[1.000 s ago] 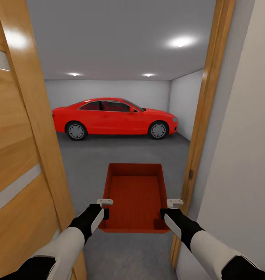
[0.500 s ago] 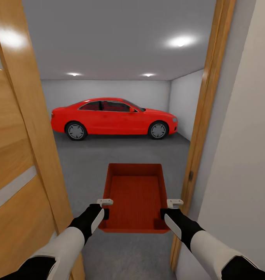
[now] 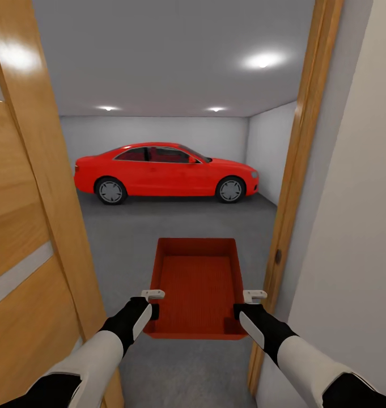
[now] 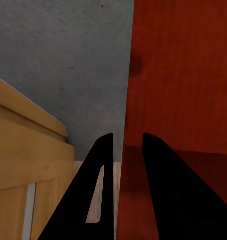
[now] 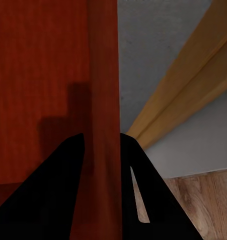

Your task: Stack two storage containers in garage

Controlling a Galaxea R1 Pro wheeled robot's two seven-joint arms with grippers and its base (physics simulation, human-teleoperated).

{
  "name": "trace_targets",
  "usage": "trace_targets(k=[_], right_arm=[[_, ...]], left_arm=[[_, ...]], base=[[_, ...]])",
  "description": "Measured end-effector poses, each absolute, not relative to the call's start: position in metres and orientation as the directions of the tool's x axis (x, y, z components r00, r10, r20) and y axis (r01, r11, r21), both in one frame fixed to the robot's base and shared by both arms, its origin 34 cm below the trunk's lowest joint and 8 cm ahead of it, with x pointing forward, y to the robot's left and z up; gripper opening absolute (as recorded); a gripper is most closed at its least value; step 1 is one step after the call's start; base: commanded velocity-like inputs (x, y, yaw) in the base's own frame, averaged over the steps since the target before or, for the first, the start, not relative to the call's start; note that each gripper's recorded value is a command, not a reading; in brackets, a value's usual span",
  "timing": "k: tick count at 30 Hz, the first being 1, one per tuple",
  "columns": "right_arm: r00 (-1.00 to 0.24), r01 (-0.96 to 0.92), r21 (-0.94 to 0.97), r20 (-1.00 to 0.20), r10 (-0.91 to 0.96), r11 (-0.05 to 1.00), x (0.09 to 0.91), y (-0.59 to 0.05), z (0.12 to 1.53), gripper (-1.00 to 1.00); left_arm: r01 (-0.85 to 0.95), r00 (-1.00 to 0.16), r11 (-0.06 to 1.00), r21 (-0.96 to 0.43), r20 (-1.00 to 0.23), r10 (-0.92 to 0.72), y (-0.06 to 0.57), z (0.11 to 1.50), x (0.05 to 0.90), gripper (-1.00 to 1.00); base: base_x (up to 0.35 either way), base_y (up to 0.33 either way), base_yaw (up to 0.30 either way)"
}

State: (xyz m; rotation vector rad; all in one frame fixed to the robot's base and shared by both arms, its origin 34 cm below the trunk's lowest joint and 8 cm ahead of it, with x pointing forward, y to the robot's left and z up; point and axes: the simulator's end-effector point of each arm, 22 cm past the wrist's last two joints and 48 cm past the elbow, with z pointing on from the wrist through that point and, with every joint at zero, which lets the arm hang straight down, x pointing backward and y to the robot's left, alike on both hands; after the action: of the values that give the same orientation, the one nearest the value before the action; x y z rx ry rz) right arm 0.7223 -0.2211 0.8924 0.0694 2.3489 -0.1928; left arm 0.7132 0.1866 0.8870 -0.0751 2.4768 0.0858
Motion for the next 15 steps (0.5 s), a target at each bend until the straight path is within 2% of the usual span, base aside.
trace_targets(k=[15], right_arm=[[-0.707,0.108,-0.119,-0.707,-0.008,0.987,0.7223,-0.221,0.8924,-1.0]], left_arm=[[-0.075,-0.787,0.996,0.043,-0.616,-0.033,0.1867,0.887,0.7132,-1.0]], base=[[0.001,0.0,0.0]])
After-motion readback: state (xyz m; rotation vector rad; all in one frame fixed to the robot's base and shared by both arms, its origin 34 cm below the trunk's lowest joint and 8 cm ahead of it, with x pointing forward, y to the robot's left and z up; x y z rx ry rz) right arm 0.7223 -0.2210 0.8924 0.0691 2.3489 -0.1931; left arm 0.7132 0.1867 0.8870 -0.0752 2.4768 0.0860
